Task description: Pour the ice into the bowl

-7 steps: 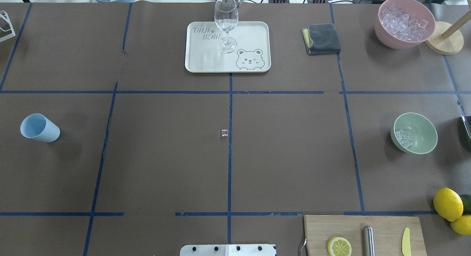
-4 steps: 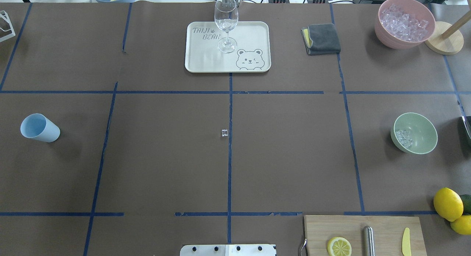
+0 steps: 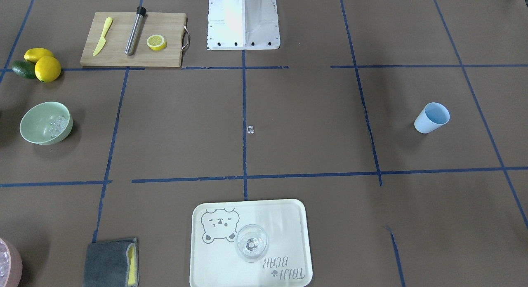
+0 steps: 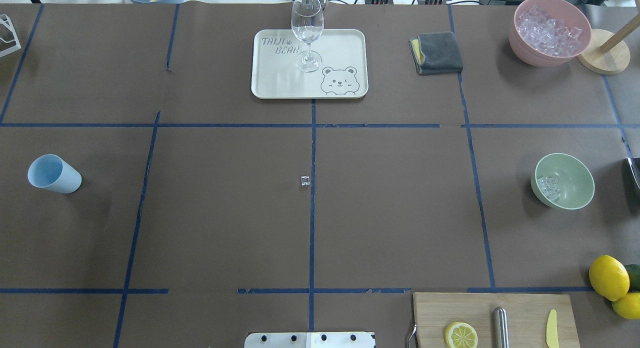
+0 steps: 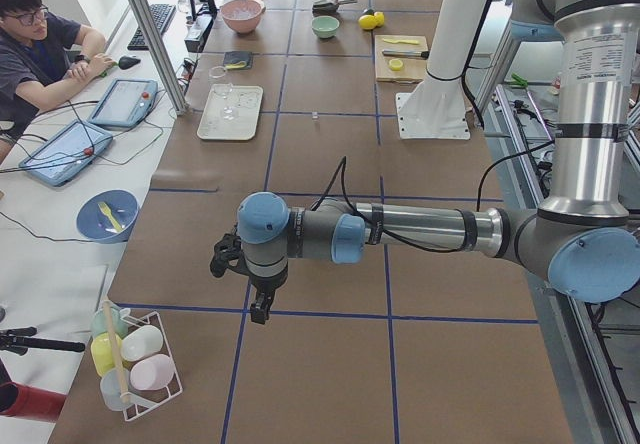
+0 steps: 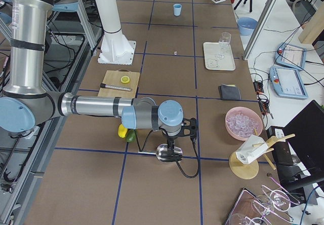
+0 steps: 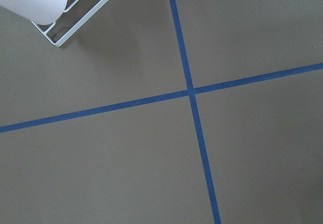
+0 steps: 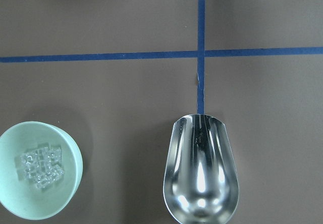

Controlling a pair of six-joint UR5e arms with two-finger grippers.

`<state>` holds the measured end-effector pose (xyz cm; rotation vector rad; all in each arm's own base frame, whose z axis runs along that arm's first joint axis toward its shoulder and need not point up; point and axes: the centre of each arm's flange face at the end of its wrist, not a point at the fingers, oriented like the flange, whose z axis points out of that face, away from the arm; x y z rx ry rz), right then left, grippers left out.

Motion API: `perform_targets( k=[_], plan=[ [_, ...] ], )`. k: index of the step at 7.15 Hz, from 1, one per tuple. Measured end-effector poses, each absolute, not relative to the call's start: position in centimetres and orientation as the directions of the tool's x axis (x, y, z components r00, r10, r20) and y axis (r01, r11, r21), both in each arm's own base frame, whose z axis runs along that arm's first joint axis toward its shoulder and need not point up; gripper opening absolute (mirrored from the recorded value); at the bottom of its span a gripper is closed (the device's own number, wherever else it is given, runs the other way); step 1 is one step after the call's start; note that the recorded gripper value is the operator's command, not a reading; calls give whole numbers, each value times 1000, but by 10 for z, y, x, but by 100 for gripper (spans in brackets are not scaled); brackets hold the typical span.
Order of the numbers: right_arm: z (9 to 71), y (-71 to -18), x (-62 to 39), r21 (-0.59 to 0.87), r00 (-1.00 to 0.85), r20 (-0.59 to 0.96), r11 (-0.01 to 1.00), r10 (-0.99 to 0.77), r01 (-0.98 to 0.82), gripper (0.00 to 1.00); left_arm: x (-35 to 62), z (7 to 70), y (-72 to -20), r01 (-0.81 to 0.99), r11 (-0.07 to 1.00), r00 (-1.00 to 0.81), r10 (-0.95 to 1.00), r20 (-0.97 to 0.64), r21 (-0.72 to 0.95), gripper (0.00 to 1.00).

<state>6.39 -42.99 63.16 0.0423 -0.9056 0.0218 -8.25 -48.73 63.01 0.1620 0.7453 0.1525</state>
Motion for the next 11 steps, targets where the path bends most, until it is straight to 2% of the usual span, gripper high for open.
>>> perform_targets(
  k=[3, 11],
  plan=[
    [639, -433, 78, 83, 647, 759, 996, -72, 14, 100, -83, 629, -489, -80, 976, 726, 197, -659, 203, 100],
    [653, -438, 90, 79, 734, 675, 997, -68, 20, 100, -82, 646, -485, -53, 988, 727, 138, -673, 145, 100]
  ],
)
